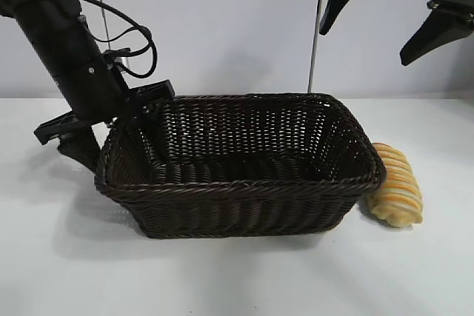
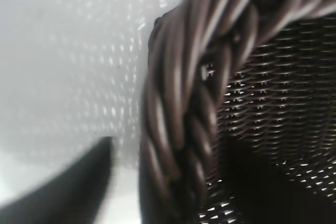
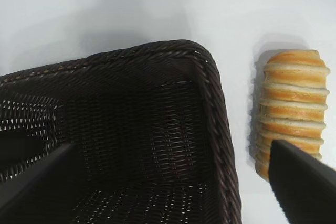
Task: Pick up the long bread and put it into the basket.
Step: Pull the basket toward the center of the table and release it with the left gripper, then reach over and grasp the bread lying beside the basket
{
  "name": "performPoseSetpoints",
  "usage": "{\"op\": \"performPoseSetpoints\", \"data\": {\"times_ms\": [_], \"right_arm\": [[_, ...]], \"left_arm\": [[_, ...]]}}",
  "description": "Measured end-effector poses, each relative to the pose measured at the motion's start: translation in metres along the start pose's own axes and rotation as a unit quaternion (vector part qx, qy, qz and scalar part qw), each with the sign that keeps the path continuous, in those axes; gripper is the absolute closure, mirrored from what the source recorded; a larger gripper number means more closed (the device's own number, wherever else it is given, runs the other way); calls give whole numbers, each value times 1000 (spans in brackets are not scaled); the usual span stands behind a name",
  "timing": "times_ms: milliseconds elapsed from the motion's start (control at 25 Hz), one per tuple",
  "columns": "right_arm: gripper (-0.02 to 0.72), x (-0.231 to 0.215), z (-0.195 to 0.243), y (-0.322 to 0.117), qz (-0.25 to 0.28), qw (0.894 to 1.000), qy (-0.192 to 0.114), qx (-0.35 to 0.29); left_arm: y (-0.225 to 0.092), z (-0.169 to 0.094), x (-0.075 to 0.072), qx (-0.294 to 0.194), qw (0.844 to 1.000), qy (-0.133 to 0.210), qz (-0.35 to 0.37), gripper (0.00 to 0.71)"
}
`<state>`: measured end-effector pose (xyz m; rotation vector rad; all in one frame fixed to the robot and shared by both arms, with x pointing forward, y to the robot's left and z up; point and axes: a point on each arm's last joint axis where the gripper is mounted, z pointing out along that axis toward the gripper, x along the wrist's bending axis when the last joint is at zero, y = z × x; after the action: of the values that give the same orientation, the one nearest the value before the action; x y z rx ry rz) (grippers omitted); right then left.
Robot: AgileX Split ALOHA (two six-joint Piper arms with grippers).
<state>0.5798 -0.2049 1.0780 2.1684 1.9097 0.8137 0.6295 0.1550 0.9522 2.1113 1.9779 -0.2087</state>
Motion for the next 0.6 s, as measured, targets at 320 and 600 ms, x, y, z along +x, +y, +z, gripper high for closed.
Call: {"op": "performPoseSetpoints", "data": {"times_ms": [320, 600], "right_arm": [[8, 0, 0, 0, -1, 1000, 0, 0], [8, 0, 0, 0, -15, 1000, 0, 1]], "left_arm": [[-12, -62, -9, -46, 999, 7, 25, 16], [-25, -93, -14, -55, 998, 3, 27, 16]]}}
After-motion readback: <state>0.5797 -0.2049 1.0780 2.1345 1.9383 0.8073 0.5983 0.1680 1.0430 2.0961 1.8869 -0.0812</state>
